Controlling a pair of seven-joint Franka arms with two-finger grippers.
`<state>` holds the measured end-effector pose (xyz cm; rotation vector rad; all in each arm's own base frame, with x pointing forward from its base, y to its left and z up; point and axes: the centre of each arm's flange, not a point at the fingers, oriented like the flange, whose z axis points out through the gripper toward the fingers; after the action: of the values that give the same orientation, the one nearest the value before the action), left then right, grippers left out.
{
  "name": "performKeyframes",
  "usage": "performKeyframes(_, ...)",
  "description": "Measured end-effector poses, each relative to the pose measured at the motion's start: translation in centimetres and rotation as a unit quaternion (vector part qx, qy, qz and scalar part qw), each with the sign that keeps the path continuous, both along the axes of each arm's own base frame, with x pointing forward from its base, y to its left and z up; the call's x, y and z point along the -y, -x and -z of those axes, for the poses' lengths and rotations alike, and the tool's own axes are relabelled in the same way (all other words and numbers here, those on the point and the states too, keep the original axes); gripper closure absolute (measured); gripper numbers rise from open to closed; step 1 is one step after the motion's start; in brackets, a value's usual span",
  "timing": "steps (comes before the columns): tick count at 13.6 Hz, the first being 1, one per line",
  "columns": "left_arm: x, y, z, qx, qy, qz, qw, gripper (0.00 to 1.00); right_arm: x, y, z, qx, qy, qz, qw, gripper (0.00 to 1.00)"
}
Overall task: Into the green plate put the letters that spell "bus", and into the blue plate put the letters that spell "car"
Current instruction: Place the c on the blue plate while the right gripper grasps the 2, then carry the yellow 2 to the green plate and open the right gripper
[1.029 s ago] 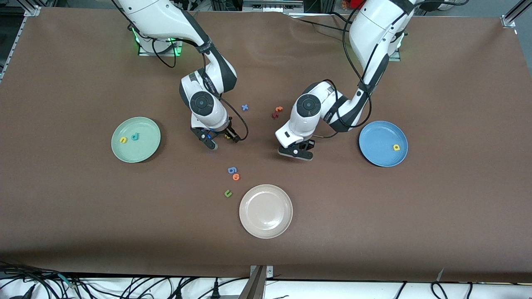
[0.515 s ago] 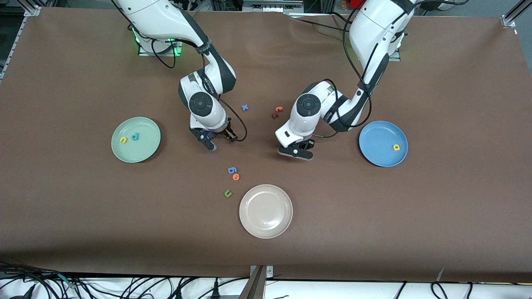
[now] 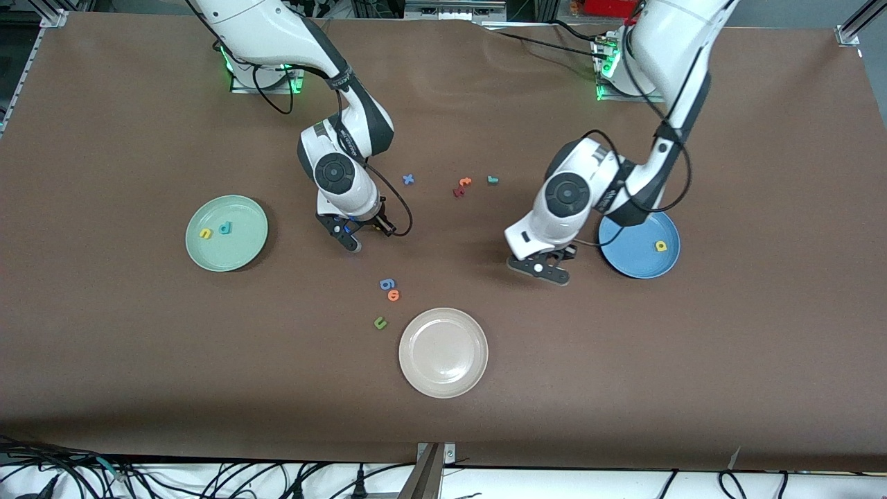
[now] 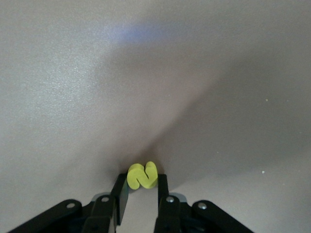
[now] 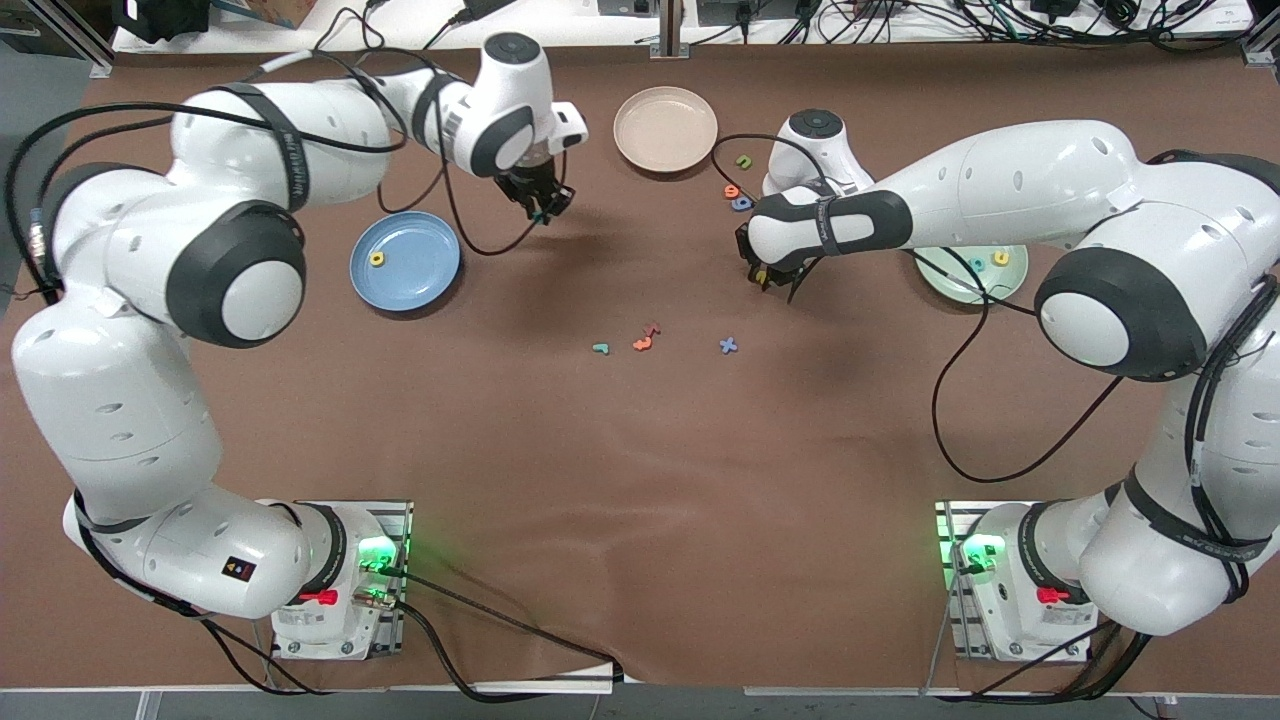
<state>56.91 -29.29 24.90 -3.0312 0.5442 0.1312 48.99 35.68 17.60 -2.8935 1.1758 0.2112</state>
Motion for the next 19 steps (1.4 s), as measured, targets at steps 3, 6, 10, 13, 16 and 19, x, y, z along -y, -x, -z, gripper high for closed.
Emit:
performKeyframes(3,-5.1,0.5,-1.2,-0.015,-0.006,0.036,0.999,0.73,0.0,0.0,0.0,0.0,0.0,0.0,1.0,0.74)
performKeyframes(6,-12.3,0.3,-1.7,-0.026,-0.004,0.059,0.998,0.73,0.0,0.0,0.0,0.0,0.0,0.0,1.0,0.74)
performKeyframes(10,-16.5,2.5,-1.1,-0.016,0.002,0.071,0.997,0.73,0.0,0.0,0.0,0.0,0.0,-0.002,1.0,0.74)
performKeyframes(13,-17.7,5.1,1.6,0.007,0.014,0.075,0.997,0.73,0.0,0.0,0.0,0.001,-0.001,-0.007,1.0,0.73)
performKeyframes(16,-19.5,6.3,3.2,0.012,0.02,0.077,0.997,0.73,0.1,-0.1,0.0,0.002,0.001,-0.011,1.0,0.7)
performKeyframes(19,-20.4,6.1,3.2,0.011,0.02,0.08,0.997,0.62,0.2,-0.1,0.0,0.002,0.003,-0.017,1.0,0.67)
